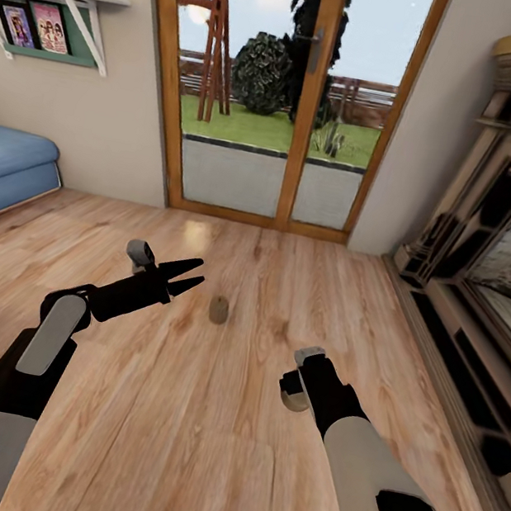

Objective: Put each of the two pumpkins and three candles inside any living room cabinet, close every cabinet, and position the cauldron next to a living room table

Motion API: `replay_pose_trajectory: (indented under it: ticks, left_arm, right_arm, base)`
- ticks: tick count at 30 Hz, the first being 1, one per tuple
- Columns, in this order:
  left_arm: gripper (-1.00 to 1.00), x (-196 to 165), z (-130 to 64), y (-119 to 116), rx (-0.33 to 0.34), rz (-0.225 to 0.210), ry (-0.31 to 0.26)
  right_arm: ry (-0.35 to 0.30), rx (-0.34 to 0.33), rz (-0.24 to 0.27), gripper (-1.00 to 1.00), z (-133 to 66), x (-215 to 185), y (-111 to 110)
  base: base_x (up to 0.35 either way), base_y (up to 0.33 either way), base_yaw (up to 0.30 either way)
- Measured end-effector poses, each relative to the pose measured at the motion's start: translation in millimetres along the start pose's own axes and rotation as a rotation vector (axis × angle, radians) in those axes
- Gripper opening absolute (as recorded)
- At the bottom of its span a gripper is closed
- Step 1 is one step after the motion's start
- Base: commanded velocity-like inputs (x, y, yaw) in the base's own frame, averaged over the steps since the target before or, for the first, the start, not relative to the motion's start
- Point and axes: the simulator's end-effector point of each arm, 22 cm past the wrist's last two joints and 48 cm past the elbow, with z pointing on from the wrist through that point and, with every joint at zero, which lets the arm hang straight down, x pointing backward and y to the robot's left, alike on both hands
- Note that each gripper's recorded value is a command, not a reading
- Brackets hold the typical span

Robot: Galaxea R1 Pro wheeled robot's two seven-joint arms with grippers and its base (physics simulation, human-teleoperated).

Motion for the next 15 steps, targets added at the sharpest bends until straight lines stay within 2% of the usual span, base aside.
replay_pose_trajectory:
  ticks: [12,15]
  left_arm:
    - [1.0,0.1,-0.1,0.5,-0.001,-0.001,0.0]
    - [1.0,0.0,-0.1,0.7,-0.001,-0.001,0.0]
  right_arm:
    - [0.0,0.0,0.001,-1.0,0.0,0.0,0.0]
    - [0.0,0.0,0.001,-1.0,0.0,0.0,0.1]
  base:
    - [0.337,0.0,0.284]
    - [0.337,0.0,0.124]
